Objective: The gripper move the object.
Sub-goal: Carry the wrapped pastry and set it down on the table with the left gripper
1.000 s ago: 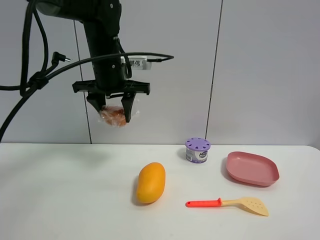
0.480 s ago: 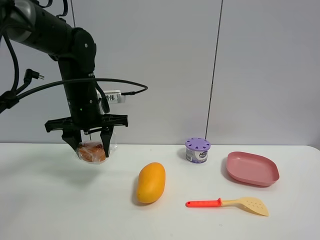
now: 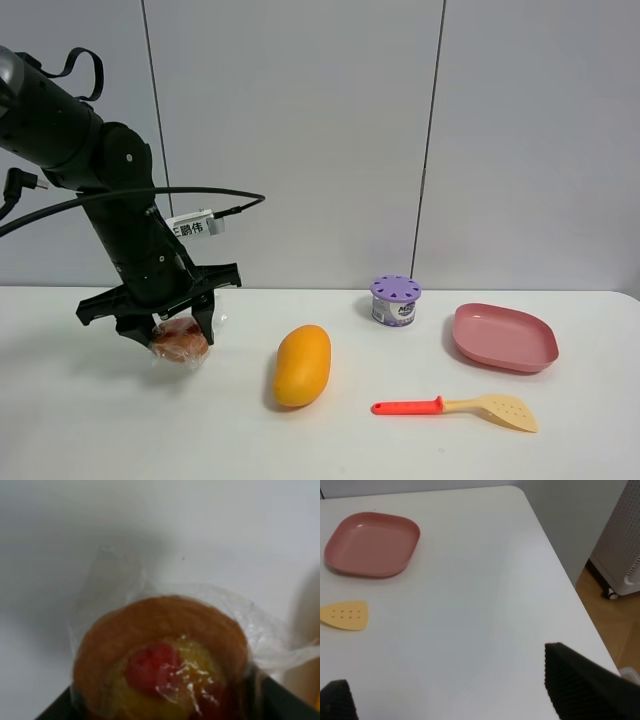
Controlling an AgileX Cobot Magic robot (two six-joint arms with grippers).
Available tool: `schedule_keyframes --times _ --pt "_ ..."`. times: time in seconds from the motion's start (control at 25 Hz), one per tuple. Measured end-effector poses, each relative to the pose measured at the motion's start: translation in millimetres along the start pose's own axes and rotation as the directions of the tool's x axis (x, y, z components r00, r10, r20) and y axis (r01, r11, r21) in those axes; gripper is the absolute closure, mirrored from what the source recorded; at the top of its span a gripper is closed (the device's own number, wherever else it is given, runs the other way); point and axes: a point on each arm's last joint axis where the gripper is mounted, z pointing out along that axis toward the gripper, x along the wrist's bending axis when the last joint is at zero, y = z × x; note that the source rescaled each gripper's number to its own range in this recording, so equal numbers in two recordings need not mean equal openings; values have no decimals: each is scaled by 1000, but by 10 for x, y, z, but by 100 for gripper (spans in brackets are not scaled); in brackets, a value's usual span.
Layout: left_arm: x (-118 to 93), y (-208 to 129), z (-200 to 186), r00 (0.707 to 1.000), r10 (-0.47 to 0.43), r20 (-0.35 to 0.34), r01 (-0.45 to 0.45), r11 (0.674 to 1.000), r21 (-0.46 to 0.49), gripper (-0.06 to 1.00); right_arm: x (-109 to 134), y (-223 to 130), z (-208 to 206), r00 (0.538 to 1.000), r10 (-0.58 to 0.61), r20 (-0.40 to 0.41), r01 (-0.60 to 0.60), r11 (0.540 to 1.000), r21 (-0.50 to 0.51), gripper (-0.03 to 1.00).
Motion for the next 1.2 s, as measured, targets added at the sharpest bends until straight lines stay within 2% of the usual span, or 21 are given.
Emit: schedule_keyframes --times 0.32,0.56,0.72,1.2 --pt "62 -48 53 1000 2 -12 -2 1000 -3 94 0 0 0 1000 0 0 0 1000 0 -3" --pt "88 -76 149 997 74 -29 -73 997 26 94 0 0 0 1000 0 0 0 1000 0 -3" --pt "106 -89 206 995 89 -40 -88 995 39 94 0 0 0 1000 0 0 0 1000 0 -3" --pt "152 -103 320 994 83 -76 -79 996 48 94 0 0 0 1000 0 0 0 1000 0 -3"
